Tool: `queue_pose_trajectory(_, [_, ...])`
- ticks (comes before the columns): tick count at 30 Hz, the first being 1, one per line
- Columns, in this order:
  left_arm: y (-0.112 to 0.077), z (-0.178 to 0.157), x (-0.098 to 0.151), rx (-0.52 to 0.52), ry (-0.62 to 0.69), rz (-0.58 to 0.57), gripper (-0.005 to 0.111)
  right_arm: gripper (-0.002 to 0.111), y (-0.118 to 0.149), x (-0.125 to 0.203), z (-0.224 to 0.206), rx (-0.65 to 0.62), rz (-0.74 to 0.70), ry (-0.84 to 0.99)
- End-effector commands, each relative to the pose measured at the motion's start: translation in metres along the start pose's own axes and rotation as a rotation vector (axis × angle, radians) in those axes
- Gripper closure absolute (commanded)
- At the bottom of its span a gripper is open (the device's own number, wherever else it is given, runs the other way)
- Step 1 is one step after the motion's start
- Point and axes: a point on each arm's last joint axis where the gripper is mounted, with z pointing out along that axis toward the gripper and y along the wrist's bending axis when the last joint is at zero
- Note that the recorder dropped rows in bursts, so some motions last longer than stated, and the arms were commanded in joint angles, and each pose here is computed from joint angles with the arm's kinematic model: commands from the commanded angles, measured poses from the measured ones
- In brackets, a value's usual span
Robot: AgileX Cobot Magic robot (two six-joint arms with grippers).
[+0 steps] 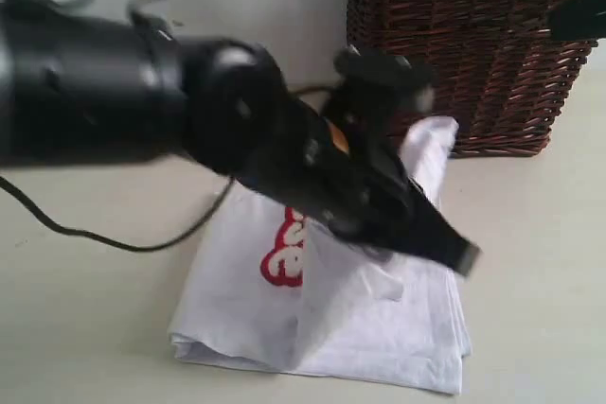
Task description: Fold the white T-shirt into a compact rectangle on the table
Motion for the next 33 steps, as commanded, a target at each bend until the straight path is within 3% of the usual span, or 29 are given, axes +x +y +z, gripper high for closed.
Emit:
queue_pose_trajectory(1, [-0.032, 0.044, 0.021, 0.032, 0.021, 0.096, 0.073, 0.108, 0.009, -0.001, -0.020, 0.019, -0.027, -0.053])
queue_pose_trajectory(3, [-0.038, 0.050, 0.027, 0.041, 0.040, 0.119, 0.048, 0.108, 0.010, 0.000, -0.022, 0.020, -0.031, -0.058])
queue_pose_trajectory(5, [-0.038, 0.050, 0.027, 0.038, 0.049, 0.135, 0.036, 0.108, 0.010, 0.000, -0.022, 0.020, -0.031, -0.058])
queue_pose_trajectory(7, [-0.035, 0.045, 0.024, 0.027, 0.040, 0.135, 0.037, 0.108, 0.010, 0.000, -0.021, 0.018, -0.030, -0.053])
queue_pose_trajectory(14, [-0.022, -0.004, 0.002, -0.002, 0.003, 0.166, 0.066, 0.108, 0.011, 0.001, -0.021, 0.012, -0.030, -0.043])
queue_pose_trajectory(18, [-0.019, -0.025, 0.003, 0.000, 0.048, 0.161, 0.066, 0.108, 0.008, 0.000, -0.016, 0.006, -0.020, -0.029])
queue_pose_trajectory(21, [-0.013, -0.012, 0.022, -0.005, 0.149, 0.158, 0.062, 0.108, 0.005, 0.001, -0.008, -0.005, -0.007, 0.003])
queue_pose_trajectory(26, [-0.007, 0.026, 0.054, -0.001, 0.294, 0.245, 0.061, 0.108, 0.001, 0.003, 0.002, -0.023, 0.010, 0.050])
queue_pose_trajectory(33, [0.019, 0.048, 0.032, -0.062, 0.187, 0.119, 0.061, 0.108, -0.004, 0.003, 0.014, -0.036, 0.037, 0.078])
